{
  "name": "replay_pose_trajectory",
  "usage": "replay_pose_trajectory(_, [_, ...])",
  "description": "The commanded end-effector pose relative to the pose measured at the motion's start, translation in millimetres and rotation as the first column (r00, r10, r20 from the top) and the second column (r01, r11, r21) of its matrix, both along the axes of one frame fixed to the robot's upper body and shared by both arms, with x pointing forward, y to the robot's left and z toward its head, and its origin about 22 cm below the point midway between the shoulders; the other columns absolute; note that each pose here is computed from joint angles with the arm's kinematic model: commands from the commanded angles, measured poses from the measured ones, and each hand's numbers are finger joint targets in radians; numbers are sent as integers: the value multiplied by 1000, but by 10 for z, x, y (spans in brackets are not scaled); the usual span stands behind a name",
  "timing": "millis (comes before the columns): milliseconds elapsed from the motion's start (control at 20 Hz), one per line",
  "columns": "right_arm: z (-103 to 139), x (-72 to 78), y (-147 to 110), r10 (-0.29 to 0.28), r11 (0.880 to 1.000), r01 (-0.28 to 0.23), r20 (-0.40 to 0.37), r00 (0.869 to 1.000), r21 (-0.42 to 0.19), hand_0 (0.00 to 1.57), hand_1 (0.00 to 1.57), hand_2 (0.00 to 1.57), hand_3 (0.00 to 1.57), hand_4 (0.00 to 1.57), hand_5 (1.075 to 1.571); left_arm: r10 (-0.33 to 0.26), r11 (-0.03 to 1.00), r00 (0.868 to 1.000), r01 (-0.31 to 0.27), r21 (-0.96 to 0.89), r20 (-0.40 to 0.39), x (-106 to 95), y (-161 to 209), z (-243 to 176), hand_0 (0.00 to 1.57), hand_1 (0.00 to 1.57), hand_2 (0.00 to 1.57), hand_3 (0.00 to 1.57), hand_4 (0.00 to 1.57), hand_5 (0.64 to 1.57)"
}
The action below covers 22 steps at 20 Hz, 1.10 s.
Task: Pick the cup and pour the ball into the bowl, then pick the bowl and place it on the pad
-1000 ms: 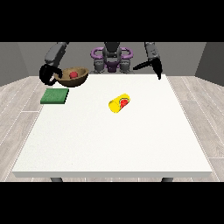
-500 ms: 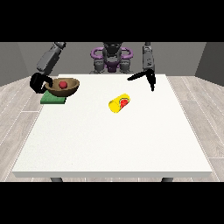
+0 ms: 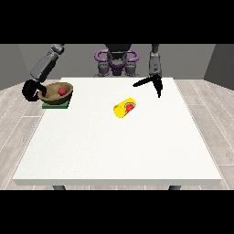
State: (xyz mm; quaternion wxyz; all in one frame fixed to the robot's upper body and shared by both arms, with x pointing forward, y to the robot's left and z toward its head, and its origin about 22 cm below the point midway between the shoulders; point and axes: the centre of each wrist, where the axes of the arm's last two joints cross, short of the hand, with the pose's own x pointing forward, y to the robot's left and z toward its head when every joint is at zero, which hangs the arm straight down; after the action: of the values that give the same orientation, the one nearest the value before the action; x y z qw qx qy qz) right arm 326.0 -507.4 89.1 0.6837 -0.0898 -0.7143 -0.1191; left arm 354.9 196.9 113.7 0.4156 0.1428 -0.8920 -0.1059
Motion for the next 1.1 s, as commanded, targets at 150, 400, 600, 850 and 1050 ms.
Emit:
replay_pose_trajectory(150, [94,-114,-193,-38,997,38,-3,999,-64,1571,1571,1571,436,1031,1571,-19,1000,1000,19,2,17,-288,-86,129,0,0,0,0,0,1563])
replay_pose_trajectory(400, [25,-16,-91,-22,996,21,1,1000,86,1571,1571,1571,0,781,1569,-10,1000,999,10,-16,-37,-278,1,188,0,0,0,0,0,1566])
replay_pose_trajectory(600, [91,-86,-189,-17,997,24,-91,996,74,1571,1571,1571,489,739,1570,-7,1000,997,5,-25,-73,-287,54,75,0,0,0,0,0,1566])
replay_pose_trajectory(850, [-51,-72,-97,3,1000,-4,-56,998,-7,1571,1571,1571,927,711,1570,-19,999,1000,19,-38,9,-355,8,162,0,0,0,0,0,1566])
replay_pose_trajectory(1050, [-288,-172,-63,-4,997,-8,-140,990,-83,1571,1571,1571,1207,675,1558,-57,998,998,57,0,-19,-387,126,273,0,0,0,0,0,1565])
